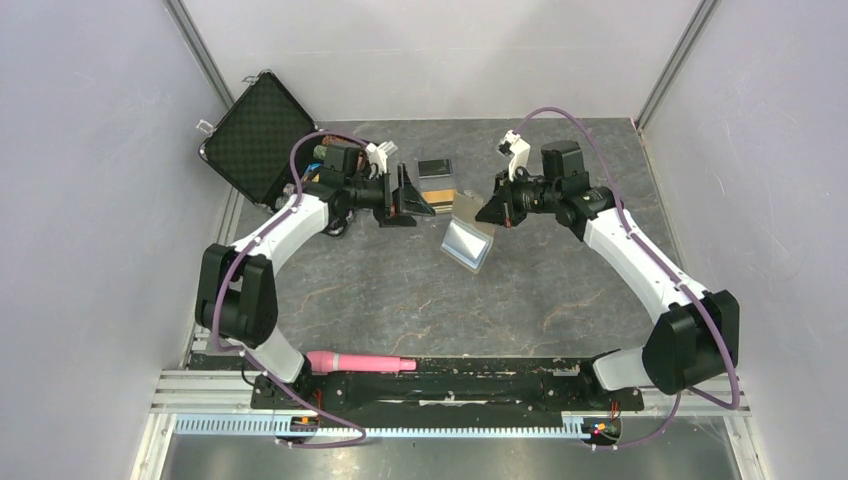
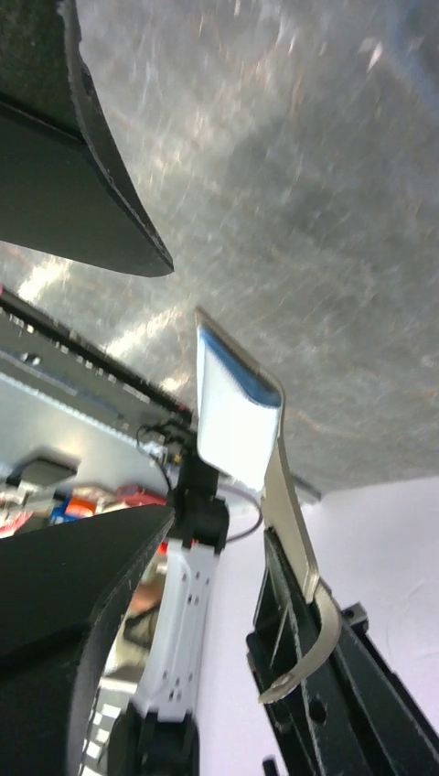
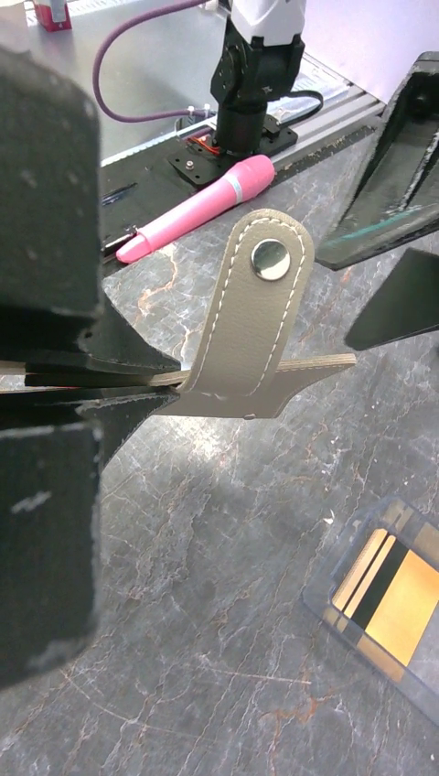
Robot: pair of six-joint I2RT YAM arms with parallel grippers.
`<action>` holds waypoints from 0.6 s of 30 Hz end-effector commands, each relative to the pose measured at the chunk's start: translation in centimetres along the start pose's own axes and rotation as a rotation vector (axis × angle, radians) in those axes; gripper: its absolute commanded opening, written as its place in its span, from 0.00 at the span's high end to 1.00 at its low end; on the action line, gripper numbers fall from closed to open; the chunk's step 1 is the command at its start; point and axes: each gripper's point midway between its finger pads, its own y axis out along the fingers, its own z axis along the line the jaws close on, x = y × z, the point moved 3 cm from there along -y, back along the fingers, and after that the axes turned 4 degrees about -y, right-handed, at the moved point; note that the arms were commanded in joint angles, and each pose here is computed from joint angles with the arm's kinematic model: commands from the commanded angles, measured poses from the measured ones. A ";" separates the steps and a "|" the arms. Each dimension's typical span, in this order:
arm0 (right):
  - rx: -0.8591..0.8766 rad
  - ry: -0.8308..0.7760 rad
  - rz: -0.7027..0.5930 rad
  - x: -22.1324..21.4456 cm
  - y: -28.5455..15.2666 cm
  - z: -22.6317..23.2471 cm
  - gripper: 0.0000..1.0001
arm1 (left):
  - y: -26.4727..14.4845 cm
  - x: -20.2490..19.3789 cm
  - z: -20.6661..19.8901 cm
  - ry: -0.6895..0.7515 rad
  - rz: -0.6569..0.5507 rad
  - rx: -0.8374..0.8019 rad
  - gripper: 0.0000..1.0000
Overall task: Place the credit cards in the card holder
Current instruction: Open the card holder at the center of the board.
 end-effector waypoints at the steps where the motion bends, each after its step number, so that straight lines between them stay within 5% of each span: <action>1: 0.061 -0.033 -0.069 2.6 -0.1 0.9 1.00 | -0.3 -0.4 -4.0 -0.050 0.048 -0.216 0.00; 18: 0.106 0.016 -0.083 2.4 0.4 1.3 1.00 | 3.2 -2.8 -2.7 0.017 0.140 -0.180 0.30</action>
